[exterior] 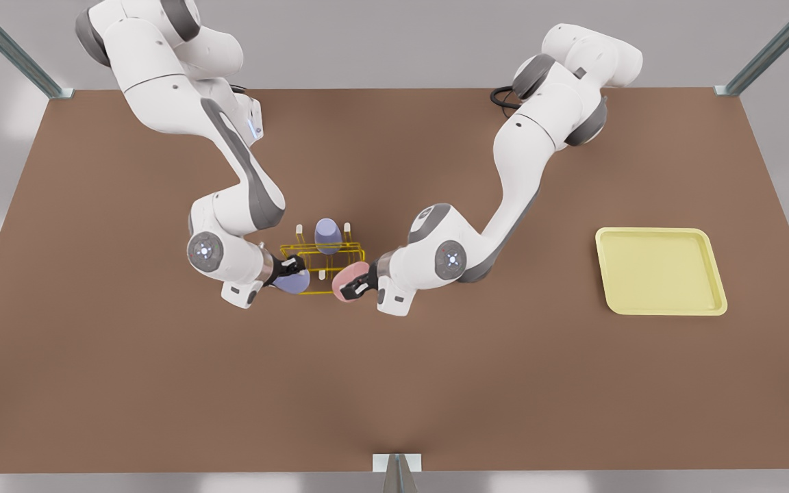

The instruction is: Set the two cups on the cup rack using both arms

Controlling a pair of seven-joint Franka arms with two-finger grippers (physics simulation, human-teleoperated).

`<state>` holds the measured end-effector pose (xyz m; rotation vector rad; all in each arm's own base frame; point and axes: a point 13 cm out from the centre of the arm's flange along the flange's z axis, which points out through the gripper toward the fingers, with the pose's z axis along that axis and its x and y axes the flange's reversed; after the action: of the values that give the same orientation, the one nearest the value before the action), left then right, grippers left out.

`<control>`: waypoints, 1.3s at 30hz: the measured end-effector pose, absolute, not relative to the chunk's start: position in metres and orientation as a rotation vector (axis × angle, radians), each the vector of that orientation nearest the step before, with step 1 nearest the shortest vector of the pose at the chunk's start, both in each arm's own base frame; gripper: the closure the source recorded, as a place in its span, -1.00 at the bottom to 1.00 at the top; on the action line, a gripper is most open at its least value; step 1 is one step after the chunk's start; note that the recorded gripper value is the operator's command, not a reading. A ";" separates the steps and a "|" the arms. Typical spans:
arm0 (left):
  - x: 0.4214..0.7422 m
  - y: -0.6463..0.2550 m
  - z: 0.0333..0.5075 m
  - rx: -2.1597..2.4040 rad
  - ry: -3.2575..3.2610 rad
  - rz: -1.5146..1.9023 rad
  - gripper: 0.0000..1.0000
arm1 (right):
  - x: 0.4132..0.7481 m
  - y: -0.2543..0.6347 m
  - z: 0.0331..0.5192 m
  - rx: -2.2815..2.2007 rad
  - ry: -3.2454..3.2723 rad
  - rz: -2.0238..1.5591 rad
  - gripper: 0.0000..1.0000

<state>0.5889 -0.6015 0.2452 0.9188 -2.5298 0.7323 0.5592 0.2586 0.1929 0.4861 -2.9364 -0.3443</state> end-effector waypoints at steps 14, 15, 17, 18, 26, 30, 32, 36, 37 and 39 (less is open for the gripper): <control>0.574 -0.609 0.216 1.121 -2.420 0.618 -0.69 | 0.532 0.264 0.165 0.355 -2.988 -0.274 -1.00; 0.574 -0.609 0.212 1.132 -2.419 0.609 -0.70 | 0.534 0.264 0.165 0.349 -2.998 -0.276 -1.00; 0.572 -0.610 0.207 1.149 -2.413 0.592 -0.70 | 0.537 0.265 0.167 0.336 -3.013 -0.280 -1.00; 0.571 -0.610 0.207 1.157 -2.409 0.588 -0.71 | 0.538 0.265 0.168 0.329 -3.018 -0.282 -1.00; 0.569 -0.611 0.205 1.208 -2.384 0.567 -1.00 | 0.526 0.261 0.165 0.303 -3.013 -0.267 -1.00; 0.570 -0.612 0.208 1.226 -2.375 0.565 -1.00 | 0.524 0.260 0.165 0.296 -3.009 -0.261 -1.00; 0.572 -0.610 0.212 1.236 -2.374 0.570 -1.00 | 0.523 0.260 0.165 0.293 -3.001 -0.270 -1.00; 0.609 -0.560 0.290 1.258 -2.522 0.587 -1.00 | 0.520 0.259 0.167 0.302 -2.984 -0.283 -1.00; 0.630 -0.520 0.332 1.288 -2.584 0.582 -1.00 | 0.519 0.260 0.167 0.306 -2.980 -0.285 -1.00; 0.688 -0.371 0.398 1.429 -2.670 0.501 -1.00 | 0.517 0.259 0.166 0.315 -2.971 -0.284 -1.00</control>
<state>0.6884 -0.3710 0.3981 1.4291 -2.6695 0.5013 0.5167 0.2592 0.1664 0.3152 -2.9711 -0.2840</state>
